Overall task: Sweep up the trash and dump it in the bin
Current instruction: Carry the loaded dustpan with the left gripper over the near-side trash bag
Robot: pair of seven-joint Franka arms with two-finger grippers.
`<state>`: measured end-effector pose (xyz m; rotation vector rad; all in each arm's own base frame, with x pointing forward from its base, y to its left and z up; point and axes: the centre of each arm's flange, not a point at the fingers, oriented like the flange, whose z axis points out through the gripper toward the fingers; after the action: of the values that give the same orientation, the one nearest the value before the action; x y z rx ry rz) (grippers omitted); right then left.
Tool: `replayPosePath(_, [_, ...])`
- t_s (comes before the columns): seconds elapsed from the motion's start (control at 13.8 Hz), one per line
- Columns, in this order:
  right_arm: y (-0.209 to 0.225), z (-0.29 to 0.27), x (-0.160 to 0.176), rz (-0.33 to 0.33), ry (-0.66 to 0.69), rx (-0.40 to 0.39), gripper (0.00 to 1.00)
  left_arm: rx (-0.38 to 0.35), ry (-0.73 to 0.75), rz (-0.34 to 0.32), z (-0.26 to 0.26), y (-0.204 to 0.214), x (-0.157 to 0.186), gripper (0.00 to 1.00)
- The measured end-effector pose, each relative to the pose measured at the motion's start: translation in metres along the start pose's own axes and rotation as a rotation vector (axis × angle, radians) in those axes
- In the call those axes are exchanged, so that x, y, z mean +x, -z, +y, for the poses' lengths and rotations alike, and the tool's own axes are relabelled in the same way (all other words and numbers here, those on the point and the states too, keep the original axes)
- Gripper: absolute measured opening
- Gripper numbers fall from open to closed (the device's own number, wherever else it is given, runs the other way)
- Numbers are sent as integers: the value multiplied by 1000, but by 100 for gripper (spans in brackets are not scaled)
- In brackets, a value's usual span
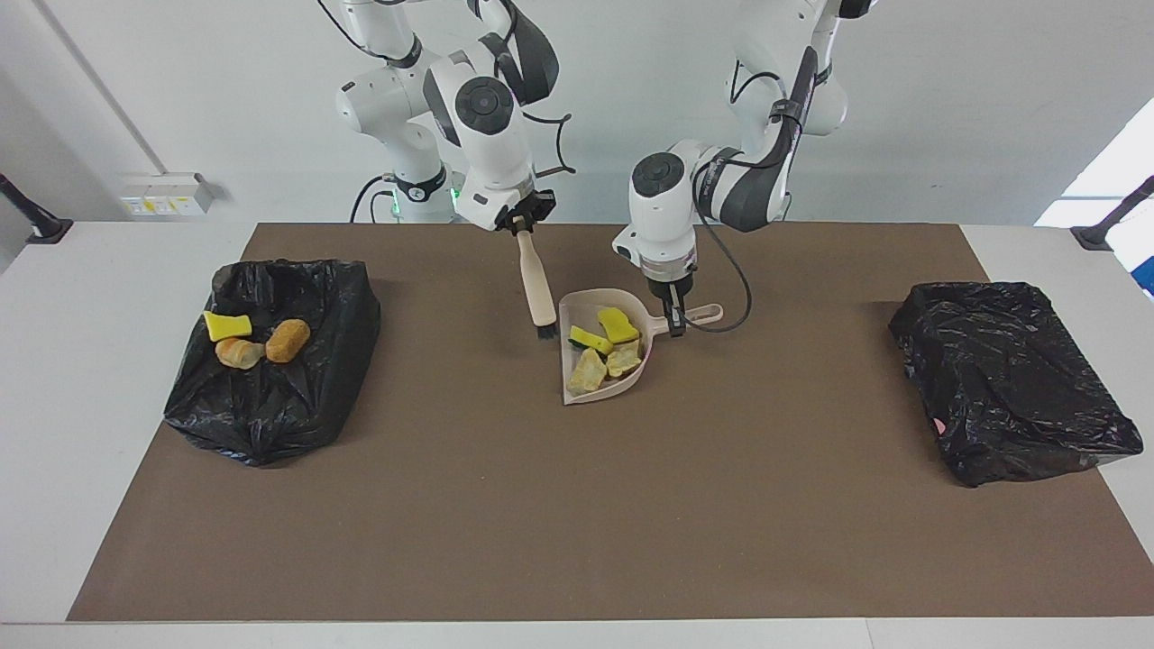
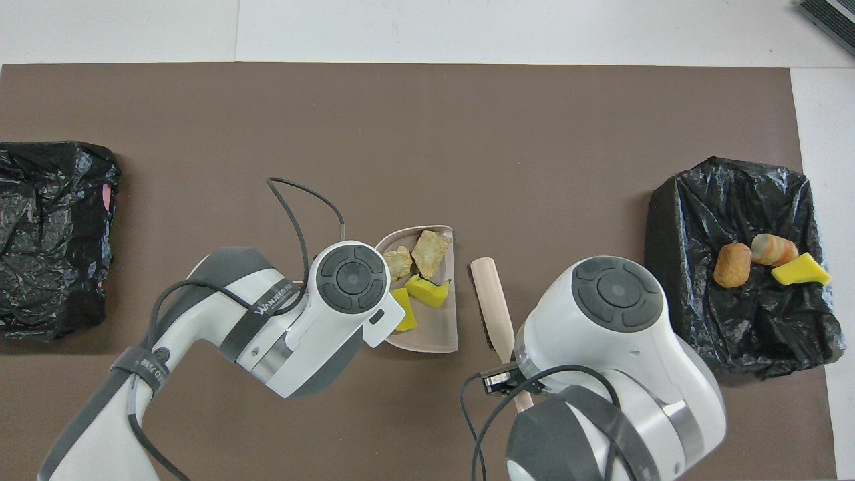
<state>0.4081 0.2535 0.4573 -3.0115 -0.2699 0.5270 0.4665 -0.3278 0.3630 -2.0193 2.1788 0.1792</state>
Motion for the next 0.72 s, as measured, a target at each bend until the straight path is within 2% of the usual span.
replayPosePath(0.43, [-12,-9,-7,41,-118,3,26,29,-31,18,-26,14,-49,33])
replayPosePath(0.72, [-29,-45,-20,62,-139,-11,26,82,0,31,-47,50,-130,33])
